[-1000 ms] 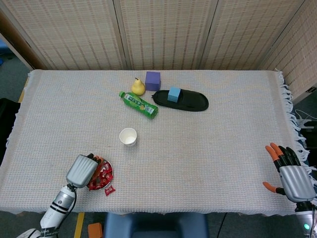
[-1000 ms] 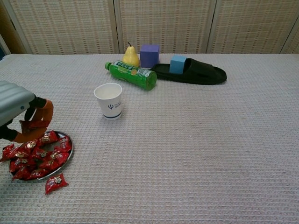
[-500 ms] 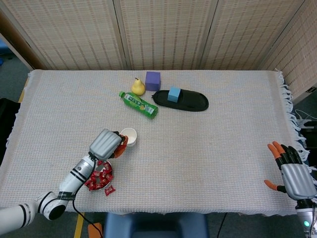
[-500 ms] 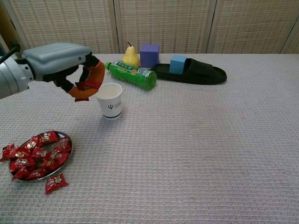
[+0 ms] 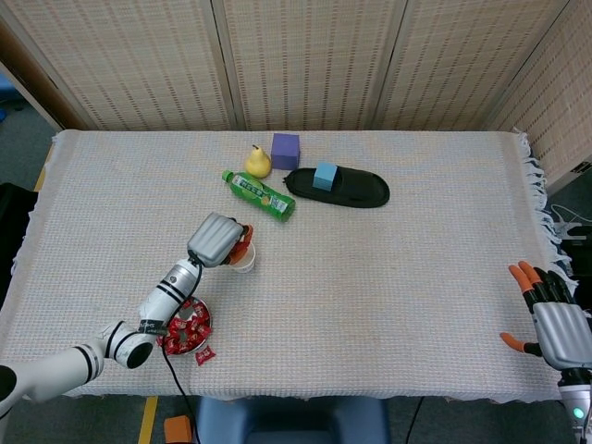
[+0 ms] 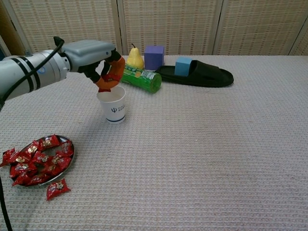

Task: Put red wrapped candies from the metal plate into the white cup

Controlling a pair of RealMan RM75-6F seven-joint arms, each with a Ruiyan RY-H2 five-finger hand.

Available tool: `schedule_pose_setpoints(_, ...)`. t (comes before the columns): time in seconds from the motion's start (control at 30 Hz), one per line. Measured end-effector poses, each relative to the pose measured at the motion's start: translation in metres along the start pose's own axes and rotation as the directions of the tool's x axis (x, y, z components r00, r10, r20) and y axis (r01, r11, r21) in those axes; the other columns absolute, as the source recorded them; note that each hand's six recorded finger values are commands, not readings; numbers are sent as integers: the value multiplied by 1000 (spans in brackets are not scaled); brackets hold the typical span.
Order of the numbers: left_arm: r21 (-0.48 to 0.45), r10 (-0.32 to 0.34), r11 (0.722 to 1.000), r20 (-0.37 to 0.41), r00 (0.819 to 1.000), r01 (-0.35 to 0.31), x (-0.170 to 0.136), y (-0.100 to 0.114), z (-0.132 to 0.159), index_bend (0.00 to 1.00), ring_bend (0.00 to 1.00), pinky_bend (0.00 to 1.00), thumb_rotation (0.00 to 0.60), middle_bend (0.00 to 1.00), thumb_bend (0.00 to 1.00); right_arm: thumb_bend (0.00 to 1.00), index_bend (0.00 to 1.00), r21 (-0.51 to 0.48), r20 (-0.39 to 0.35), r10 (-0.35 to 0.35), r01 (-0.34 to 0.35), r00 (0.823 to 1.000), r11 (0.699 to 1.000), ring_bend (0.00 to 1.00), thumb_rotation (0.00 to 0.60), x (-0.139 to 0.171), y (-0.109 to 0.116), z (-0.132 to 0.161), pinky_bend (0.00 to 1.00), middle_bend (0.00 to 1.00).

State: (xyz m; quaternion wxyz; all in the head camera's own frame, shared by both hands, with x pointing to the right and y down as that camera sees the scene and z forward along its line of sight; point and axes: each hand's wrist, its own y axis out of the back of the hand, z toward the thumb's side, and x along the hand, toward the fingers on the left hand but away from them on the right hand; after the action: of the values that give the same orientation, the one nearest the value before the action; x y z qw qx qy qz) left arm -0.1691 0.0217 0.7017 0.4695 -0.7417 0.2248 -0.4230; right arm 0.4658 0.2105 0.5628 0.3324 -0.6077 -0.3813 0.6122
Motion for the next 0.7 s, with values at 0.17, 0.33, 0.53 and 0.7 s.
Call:
schedule_pose_setpoints(0.17,26,-5,1000,4,1000,5,4,-10,4,626,560,879,600,618,472,0,0,-6,-2,-1,1,1000,1000,0,600,0,1,0,0,0)
schedule_pose_setpoints(0.33,70,-12,997,12,1000,11,0,-15,7,493,484,738,600,524,468,0,0,-12,-9,-4,4,1000,1000,0,600,3,2,1,0,0)
schedule_pose_setpoints(0.53,122,-20,992,14,1000,18,-3,-17,10,362,347,527,600,405,459,0,0,-20,-26,-4,3,1000,1000,0,600,6,4,3,0,0)
schedule_pose_setpoints(0.7,119,-28,993,6,1000,27,-8,-16,10,320,315,503,600,366,455,0,0,-28,-32,-4,3,999,1000,0,600,8,5,3,0,0)
